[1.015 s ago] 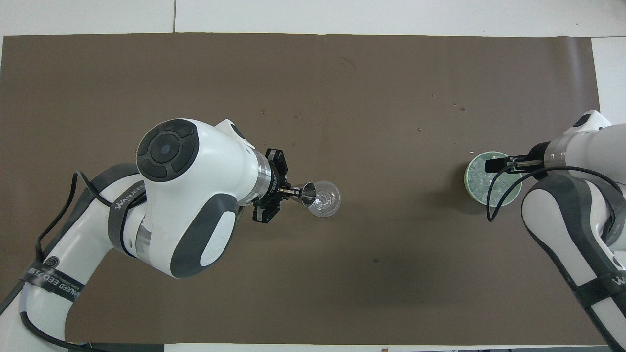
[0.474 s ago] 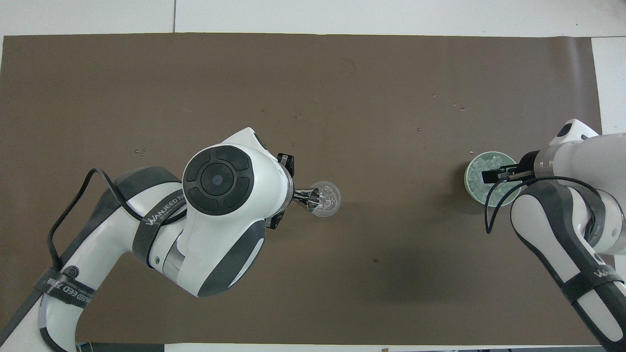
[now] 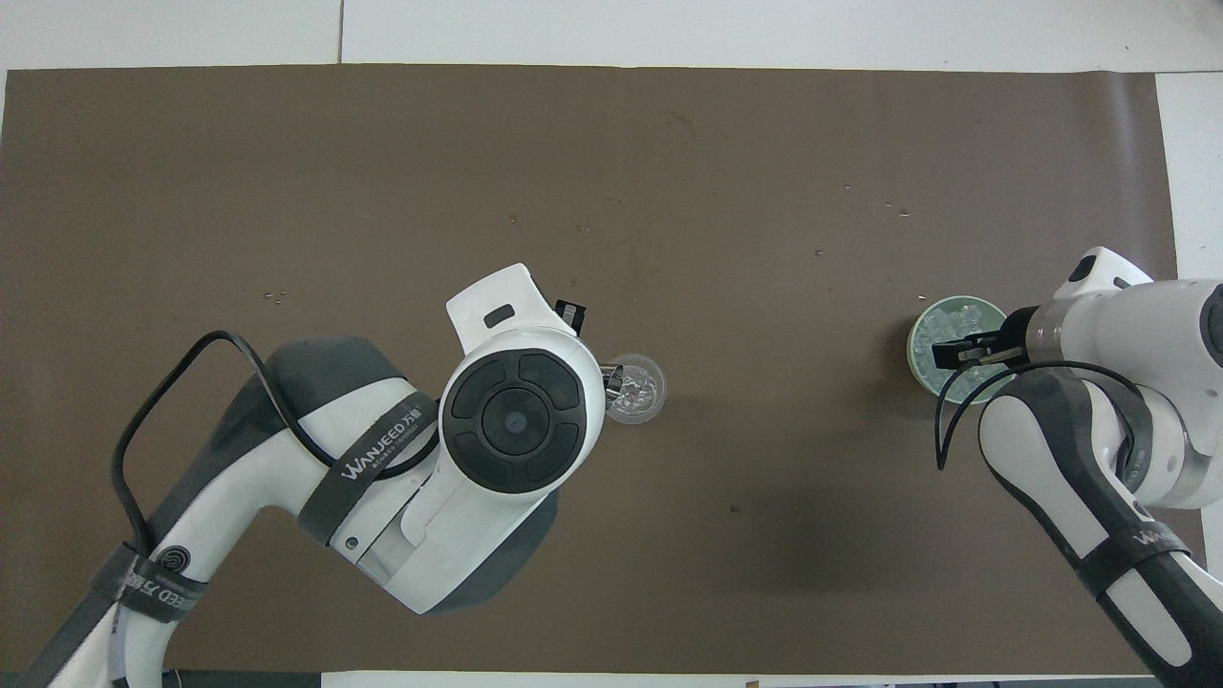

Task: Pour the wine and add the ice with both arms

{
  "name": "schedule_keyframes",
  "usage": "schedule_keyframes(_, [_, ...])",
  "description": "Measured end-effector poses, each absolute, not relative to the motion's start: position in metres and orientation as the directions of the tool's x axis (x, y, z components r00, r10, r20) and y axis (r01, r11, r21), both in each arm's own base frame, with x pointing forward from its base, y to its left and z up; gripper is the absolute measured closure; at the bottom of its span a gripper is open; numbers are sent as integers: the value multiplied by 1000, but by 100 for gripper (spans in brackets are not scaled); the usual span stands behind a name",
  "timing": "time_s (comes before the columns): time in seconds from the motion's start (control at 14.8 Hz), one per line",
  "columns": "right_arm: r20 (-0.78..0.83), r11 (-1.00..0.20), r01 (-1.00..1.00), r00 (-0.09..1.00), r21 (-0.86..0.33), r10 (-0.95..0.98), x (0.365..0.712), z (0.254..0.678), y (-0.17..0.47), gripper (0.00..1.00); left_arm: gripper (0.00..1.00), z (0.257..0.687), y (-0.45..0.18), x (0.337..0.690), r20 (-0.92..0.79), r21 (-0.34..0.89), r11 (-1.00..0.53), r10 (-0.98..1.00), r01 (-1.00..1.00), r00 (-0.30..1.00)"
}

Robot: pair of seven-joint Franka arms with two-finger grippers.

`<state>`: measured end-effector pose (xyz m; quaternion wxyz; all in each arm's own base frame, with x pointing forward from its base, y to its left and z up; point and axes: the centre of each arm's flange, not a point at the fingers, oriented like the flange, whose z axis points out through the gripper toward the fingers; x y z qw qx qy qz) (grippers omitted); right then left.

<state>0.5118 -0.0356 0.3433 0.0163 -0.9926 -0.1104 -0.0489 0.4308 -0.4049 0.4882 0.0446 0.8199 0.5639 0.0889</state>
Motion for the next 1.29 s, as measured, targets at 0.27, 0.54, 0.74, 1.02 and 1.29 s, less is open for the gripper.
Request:
schedule_keyframes(0.27, [96, -970, 243, 966, -17, 240, 507, 327, -37, 30, 78, 493, -410, 428, 143, 210, -365, 929, 907, 341])
schedule_keyframes(0.54, [94, -969, 246, 965, -16, 244, 507, 324, -38, 30, 78, 496, -424, 416, 192, 248, -388, 918, 888, 347])
schedule_keyframes(0.74, [94, -969, 248, 965, -16, 245, 507, 323, -38, 32, 78, 496, -429, 411, 209, 254, -405, 910, 878, 359])
schedule_keyframes(1.02, [90, -968, 249, 965, -18, 246, 505, 322, -37, 36, 78, 495, -433, 405, 216, 249, -409, 907, 878, 361])
schedule_keyframes(1.29, [88, -968, 251, 965, -18, 248, 505, 321, -36, 44, 78, 497, -429, 408, 216, 252, -395, 913, 884, 346])
